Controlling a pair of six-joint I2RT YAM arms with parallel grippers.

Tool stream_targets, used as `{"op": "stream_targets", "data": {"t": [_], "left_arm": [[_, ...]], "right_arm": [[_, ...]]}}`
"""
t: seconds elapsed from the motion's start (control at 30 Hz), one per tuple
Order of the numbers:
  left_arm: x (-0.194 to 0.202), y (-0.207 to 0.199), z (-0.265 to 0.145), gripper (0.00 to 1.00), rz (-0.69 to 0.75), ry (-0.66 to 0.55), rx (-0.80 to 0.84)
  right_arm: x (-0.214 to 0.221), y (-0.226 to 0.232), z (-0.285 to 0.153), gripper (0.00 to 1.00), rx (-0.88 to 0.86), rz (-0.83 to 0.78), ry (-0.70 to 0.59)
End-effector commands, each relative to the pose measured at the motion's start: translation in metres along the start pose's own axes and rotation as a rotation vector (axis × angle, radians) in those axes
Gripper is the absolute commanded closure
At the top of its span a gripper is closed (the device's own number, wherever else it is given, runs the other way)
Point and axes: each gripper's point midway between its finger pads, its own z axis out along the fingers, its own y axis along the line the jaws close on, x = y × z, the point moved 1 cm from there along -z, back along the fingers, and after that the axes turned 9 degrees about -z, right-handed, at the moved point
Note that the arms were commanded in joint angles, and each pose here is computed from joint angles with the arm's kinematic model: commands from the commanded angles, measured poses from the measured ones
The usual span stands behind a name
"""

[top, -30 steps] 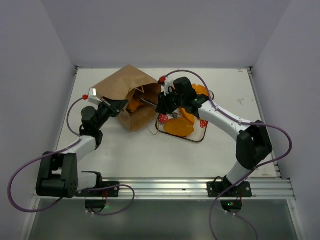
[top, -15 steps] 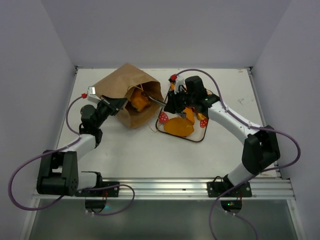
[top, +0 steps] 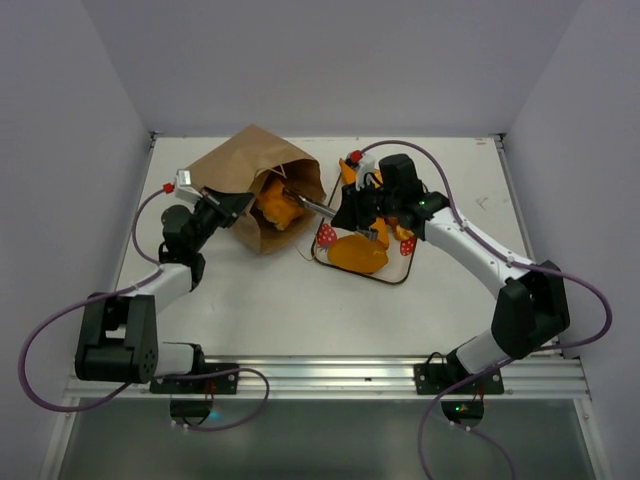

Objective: Take the fake bread out of the paper bag

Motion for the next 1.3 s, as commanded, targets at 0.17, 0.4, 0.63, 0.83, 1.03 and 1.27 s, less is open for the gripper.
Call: {"op": "stream_targets", "data": {"t": [0.17, 0.4, 0.63, 0.83, 1.03, 1.27], "left_arm": [[-0.020, -0.017, 0.010, 0.98, 0.059, -0.056, 0.052], [-0.023, -0.016, 0.011, 0.98, 0.061, -0.062, 0.046], [-0.025, -0.013, 0.011, 0.98, 0.064, -0.066, 0.037], [-0.024, -0.011, 0.012, 0.98, 0.065, -0.065, 0.033], [-0.026, -0.011, 0.013, 0.98, 0.069, -0.069, 0.026], [-0.028, -0.011, 0.015, 0.98, 0.075, -0.072, 0.020]], "right_arm": [[-0.027, 0.010, -0.027, 1.00, -0.040, -0.010, -0.102], [-0.025, 0.008, -0.039, 1.00, -0.039, -0.004, -0.107], [-0.023, 0.009, -0.057, 1.00, -0.035, -0.004, -0.118], [-0.018, 0.008, -0.067, 1.00, -0.031, 0.002, -0.114], [-0.017, 0.008, -0.074, 1.00, -0.030, 0.001, -0.119], [-0.017, 0.007, -0.081, 1.00, -0.028, 0.007, -0.127]]}}
